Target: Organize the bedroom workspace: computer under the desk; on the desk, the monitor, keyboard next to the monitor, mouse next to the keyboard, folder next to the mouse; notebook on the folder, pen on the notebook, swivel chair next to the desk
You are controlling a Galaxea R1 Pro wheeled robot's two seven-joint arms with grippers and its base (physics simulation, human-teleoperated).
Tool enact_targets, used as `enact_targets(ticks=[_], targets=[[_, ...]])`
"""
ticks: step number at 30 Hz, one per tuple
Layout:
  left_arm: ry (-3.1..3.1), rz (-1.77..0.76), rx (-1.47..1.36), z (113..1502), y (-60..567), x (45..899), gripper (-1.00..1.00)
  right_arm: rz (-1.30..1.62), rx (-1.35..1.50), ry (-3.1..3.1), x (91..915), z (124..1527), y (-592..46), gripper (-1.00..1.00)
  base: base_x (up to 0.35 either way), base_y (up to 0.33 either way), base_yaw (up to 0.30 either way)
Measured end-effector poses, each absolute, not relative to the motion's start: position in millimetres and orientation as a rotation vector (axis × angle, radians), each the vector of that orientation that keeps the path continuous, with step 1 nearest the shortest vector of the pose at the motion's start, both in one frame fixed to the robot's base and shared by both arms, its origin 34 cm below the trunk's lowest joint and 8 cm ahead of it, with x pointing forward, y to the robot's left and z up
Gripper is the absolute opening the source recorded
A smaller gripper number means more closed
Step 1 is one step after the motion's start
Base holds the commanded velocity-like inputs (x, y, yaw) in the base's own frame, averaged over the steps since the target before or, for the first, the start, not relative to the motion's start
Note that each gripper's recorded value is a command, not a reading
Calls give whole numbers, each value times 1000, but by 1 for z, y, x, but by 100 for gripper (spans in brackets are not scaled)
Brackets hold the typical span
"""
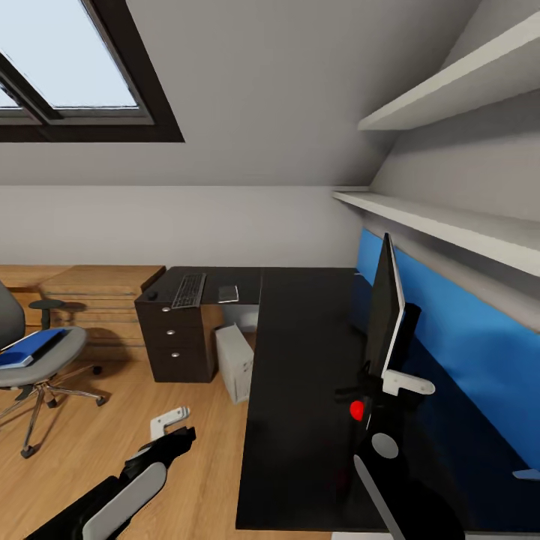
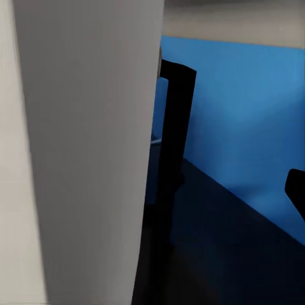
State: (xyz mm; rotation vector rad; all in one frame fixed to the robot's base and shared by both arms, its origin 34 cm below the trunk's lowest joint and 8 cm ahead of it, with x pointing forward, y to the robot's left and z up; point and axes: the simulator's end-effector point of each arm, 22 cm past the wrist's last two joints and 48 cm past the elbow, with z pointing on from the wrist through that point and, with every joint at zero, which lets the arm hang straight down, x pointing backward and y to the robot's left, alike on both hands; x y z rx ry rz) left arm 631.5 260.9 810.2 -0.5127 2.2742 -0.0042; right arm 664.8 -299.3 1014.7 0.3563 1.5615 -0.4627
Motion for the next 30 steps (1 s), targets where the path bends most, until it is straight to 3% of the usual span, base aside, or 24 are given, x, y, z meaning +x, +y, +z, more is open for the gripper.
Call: enact_targets(ticks=[10,30], targets=[[2083,-211,-443,935,242,658,100,-467,356,1562,665,1014,-301,100,0,0,0],[2188,-152,-358,892,231,638,100,-482,346,1588,665,1001,-302,100,0,-124,0]])
